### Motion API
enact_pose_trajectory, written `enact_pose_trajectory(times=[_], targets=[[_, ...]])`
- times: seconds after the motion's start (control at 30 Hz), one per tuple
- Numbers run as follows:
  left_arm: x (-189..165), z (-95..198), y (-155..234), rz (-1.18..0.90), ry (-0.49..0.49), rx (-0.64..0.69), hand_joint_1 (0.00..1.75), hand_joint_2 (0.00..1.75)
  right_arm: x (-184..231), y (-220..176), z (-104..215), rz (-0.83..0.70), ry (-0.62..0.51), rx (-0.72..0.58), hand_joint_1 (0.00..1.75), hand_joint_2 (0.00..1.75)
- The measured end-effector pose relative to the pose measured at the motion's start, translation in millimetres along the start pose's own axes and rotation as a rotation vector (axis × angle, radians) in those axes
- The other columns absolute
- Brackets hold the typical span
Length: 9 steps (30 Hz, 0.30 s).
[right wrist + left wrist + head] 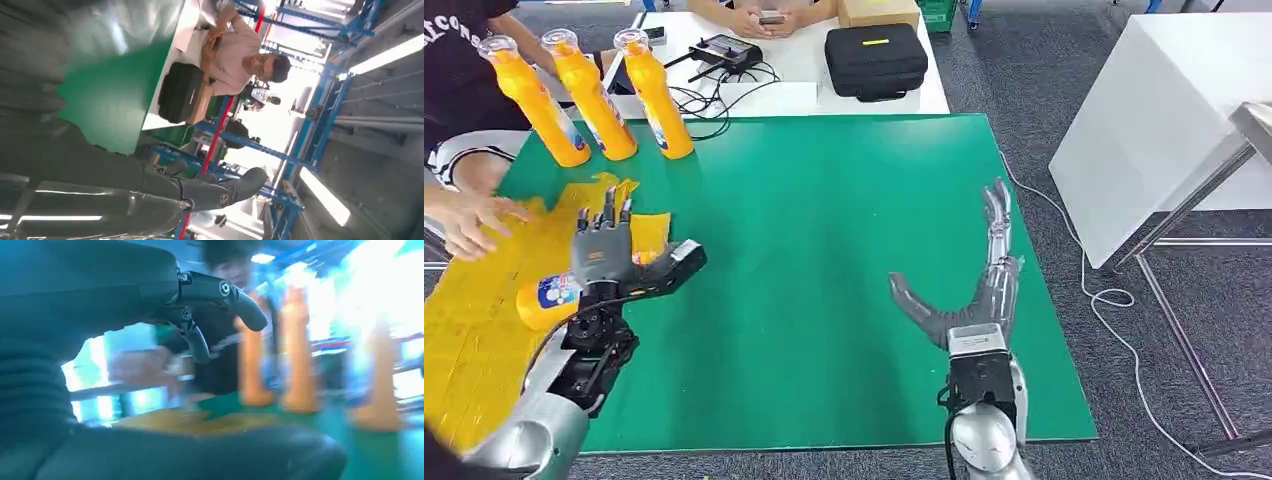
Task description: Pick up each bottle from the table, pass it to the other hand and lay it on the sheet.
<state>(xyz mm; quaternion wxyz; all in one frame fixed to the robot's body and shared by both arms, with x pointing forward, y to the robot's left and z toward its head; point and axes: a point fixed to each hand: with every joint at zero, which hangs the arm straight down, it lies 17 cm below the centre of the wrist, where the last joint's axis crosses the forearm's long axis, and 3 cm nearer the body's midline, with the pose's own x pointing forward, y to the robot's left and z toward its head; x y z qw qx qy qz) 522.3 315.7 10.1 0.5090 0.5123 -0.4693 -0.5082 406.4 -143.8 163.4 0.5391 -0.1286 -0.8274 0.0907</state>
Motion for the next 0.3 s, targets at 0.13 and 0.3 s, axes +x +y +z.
enact_pose_trajectory(times=[0.13, 0.3], targets=[[67.5, -1.2, 36.6, 0.246, -0.157, 0.039, 0.00, 0.00, -1.8, -12.5, -1.0, -0.027, 0.010, -0.028, 0.00, 1.75], [126.5, 25.9, 96.2, 0.696, -0.384, 0.104, 0.00, 0.00, -2.3, -24.4, 3.0, -0.063, 0.008, -0.060, 0.00, 1.75]])
